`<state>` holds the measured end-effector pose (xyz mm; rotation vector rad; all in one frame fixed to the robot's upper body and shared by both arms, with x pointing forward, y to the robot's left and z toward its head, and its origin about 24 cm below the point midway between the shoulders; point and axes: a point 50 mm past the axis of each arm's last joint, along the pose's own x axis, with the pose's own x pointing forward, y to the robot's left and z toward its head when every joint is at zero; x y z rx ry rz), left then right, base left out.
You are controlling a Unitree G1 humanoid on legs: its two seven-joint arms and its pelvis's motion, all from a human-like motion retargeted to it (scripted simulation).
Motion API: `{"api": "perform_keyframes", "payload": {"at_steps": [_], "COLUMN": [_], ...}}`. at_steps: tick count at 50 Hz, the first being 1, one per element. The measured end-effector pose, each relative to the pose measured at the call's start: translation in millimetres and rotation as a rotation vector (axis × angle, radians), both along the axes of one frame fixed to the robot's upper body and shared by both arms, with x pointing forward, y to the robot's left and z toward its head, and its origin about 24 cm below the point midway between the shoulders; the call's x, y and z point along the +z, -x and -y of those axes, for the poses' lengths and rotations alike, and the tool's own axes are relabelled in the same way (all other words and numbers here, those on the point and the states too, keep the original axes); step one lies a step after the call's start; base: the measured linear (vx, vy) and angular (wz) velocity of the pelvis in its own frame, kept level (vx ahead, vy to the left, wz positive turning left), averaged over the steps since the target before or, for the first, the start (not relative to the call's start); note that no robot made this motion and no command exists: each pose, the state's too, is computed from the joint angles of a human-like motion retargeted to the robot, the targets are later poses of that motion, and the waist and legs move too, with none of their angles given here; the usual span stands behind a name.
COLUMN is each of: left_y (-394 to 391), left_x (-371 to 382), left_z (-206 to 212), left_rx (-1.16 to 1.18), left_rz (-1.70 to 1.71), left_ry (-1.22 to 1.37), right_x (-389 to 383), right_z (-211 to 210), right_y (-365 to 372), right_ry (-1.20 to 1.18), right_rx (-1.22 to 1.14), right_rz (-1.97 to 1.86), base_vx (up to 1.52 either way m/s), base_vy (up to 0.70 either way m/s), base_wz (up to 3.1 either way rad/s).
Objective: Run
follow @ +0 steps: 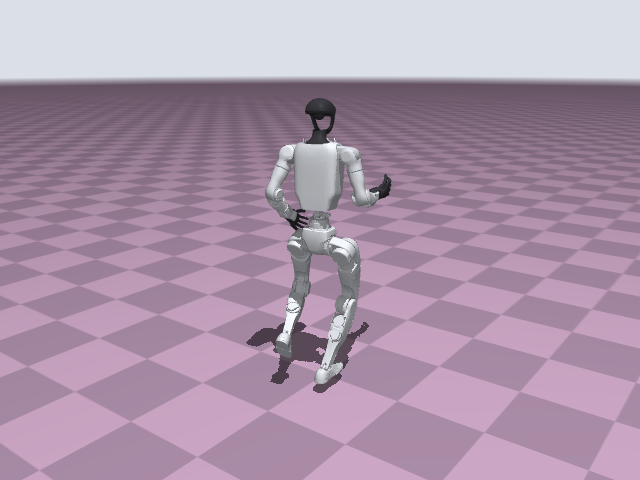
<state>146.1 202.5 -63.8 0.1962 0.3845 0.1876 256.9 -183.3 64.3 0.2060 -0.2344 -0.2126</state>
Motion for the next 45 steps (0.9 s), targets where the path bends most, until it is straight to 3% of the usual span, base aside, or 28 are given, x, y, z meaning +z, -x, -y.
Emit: {"api": "perform_keyframes", "payload": {"at_steps": [5,12,15,17,22,30,38,45], "left_y": [29,44,28,1,-66,-94,-60,40], "left_x": [4,-4,-4,1,39,78,7,-93], "left_z": [-15,-8,1,7,30,49,35,11], "left_rx": [-0.033,0.023,0.017,-0.013,-0.096,-0.248,-0.242,-0.067], "left_rz": [-0.018,-0.055,-0.029,0.022,0.231,0.413,0.054,-0.636], "left_ry": [0.006,0.089,0.103,0.086,0.173,0.345,0.258,0.169], "right_x": [103,111,45,-38,-196,-235,-228,-218], "right_z": [-38,-63,-70,-70,-27,45,78,74], "right_y": [11,24,3,-7,80,224,243,162], "right_ry": [-0.103,-0.115,-0.063,-0.009,0.019,-0.108,-0.156,-0.217], "right_rx": [0.243,0.358,0.321,0.261,0.11,-0.188,-0.44,-0.468], "right_rz": [0.494,0.574,0.237,-0.16,-1.024,-1.5,-1.509,-1.289], "base_vx": [0.07,0.12,0.29,0.4,0.55,0.61,0.59,0.64], "base_vy": [0.11,0.09,0.1,0.13,0.09,-0.05,-0.08,-0.09], "base_wz": [0.42,0.36,0.26,0.39,0.62,0.89,0.53,0.44]}}
